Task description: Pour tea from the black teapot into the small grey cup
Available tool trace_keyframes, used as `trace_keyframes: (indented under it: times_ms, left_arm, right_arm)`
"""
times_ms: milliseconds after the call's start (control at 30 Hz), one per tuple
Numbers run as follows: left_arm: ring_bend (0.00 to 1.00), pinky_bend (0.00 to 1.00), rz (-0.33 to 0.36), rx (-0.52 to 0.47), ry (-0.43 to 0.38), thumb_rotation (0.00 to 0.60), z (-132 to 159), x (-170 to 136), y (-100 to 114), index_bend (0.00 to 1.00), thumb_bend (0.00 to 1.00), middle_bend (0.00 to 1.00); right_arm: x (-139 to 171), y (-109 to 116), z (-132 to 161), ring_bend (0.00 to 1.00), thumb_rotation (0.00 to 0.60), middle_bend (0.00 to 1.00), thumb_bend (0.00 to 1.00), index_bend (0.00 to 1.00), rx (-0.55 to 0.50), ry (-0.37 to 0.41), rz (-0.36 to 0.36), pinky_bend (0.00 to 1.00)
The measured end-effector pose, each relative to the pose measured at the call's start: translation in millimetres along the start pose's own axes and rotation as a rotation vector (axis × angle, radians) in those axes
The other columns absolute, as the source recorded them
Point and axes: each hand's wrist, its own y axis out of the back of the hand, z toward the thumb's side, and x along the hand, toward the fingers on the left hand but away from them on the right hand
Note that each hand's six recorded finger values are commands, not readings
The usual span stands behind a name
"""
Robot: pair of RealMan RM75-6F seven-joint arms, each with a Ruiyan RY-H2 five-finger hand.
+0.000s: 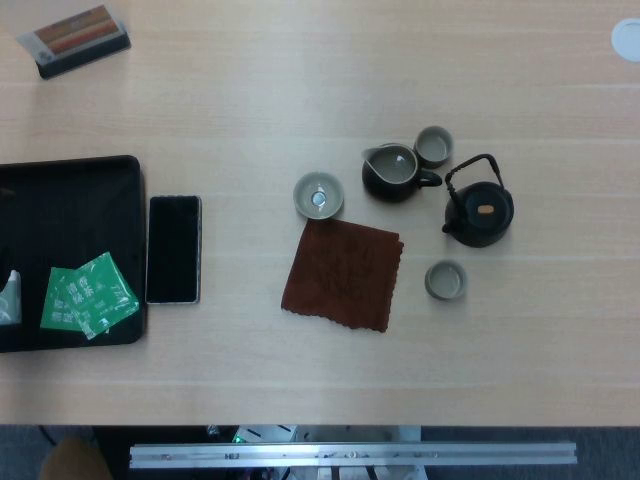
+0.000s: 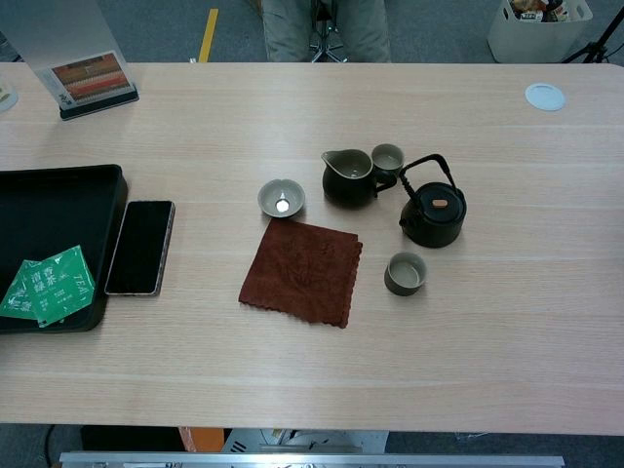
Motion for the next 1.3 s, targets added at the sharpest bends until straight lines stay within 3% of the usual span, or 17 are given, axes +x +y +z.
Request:
trace_keyframes:
  times_ms: [267,500,633,700,833,1000,1300]
  left_arm:
    - [0.23,0.22,-0.003,-0.006,-0.001,0.6,0,2,-3,0.27,0.39,0.29]
    - [0.23,0.22,0.009,-0.011,0.008,0.6,-4,0,0,0.27,0.39,0.29]
    - [0.23,0.22,0.008,-0.012,0.017,0.6,-7,-2,-1,0.27,0.39,0.29]
    - [0.23,0.21,0.008,-0.017,0.022,0.6,-8,-4,-1,0.27,0.39,0.29]
    - [0.23,0.22,0.01,-0.019,0.034,0.6,-12,-8,-1,0.27,0.39,0.29]
    - [0.23,0.22,0.013,-0.018,0.051,0.6,-16,-10,0,0.27,0.39,0.29]
    - [0.23,0.21,-0.001,-0.023,0.069,0.6,-24,-8,-5,0.27,0.39,0.29]
  right_arm:
    - [-8,0,6,0.35,0.558,0.43,0.26,0.39,-0.011,0.023,0.016,0.48]
    - [-24,2,23,0.35,0.548,0.43,0.26,0.39,-0.03,0.087,0.042,0.47]
    - [-40,0,37,0.35,0.443,0.43,0.24,0.39,-0.031,0.14,0.079,0.47]
    - [-48,-2,45,0.35,0.347,0.43,0.17,0.39,-0.034,0.166,0.097,0.47]
    - [-67,-7,64,0.35,0.243,0.44,0.07,0.39,-0.039,0.222,0.146,0.43]
    - [-93,-17,94,0.35,0.192,0.45,0.03,0.39,-0.05,0.299,0.205,0.41]
    - [-141,-53,146,0.35,0.189,0.47,0.03,0.41,-0.053,0.399,0.277,0.41]
